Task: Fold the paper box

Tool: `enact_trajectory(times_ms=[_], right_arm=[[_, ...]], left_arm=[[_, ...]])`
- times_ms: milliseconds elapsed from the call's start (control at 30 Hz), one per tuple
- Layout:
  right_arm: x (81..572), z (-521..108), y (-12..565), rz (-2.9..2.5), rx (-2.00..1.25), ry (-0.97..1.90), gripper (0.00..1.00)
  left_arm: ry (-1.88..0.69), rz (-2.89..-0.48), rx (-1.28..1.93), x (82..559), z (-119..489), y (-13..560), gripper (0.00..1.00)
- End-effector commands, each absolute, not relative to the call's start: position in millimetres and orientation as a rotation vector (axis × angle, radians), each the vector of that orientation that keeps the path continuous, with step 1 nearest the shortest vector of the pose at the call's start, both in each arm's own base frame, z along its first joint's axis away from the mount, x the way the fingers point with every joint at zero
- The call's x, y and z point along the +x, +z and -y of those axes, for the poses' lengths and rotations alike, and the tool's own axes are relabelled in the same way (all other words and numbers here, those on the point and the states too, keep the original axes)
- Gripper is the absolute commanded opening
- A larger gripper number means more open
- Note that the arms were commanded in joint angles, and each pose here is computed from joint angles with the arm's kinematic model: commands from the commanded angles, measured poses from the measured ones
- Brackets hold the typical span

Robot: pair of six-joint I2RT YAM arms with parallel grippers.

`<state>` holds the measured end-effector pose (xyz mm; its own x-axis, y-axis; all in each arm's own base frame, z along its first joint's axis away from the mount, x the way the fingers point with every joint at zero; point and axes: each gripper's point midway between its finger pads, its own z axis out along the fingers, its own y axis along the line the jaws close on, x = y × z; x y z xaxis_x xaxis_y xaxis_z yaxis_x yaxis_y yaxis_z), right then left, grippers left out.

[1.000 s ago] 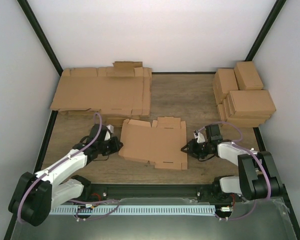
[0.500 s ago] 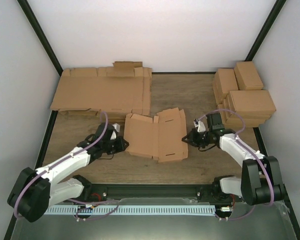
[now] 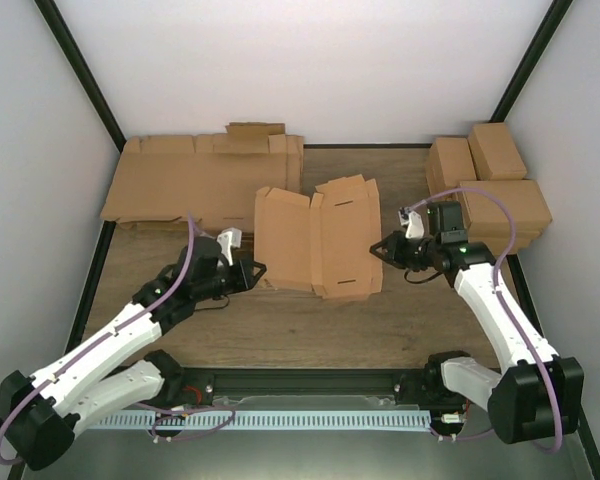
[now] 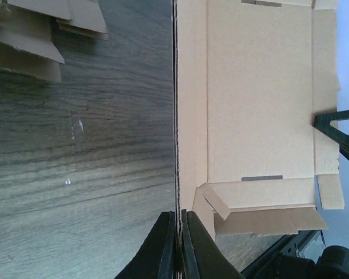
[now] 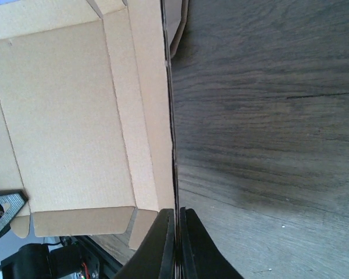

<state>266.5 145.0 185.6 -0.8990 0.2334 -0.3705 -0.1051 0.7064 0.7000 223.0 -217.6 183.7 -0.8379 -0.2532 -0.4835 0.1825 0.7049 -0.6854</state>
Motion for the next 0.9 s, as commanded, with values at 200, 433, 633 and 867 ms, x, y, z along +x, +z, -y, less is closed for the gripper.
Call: enact_trajectory(times_ms=[200, 433, 633, 867], right_arm=[[291.2, -155.2, 214.0, -2.389, -0.127, 1.024, 0.01], [306.9, -173.3, 237.0, -2.266, -0.446, 1.012, 0.01], [305.7, -188.1, 245.2, -2.173, -0.683, 0.954, 0.01], [301.1, -219.2, 216.9, -2.215, -1.063, 0.613, 0.01]], left_arm=[[-1.012, -2.371, -0.051, 195.7, 221.0, 155.1, 0.04], [-1.025, -2.383, -0.057, 178.1, 237.2, 140.6, 0.04], [-1.050, -2.400, -0.038, 155.8, 260.5, 132.7, 0.04], [-1.057, -2.433, -0.041, 137.0, 287.3, 123.1, 0.05]])
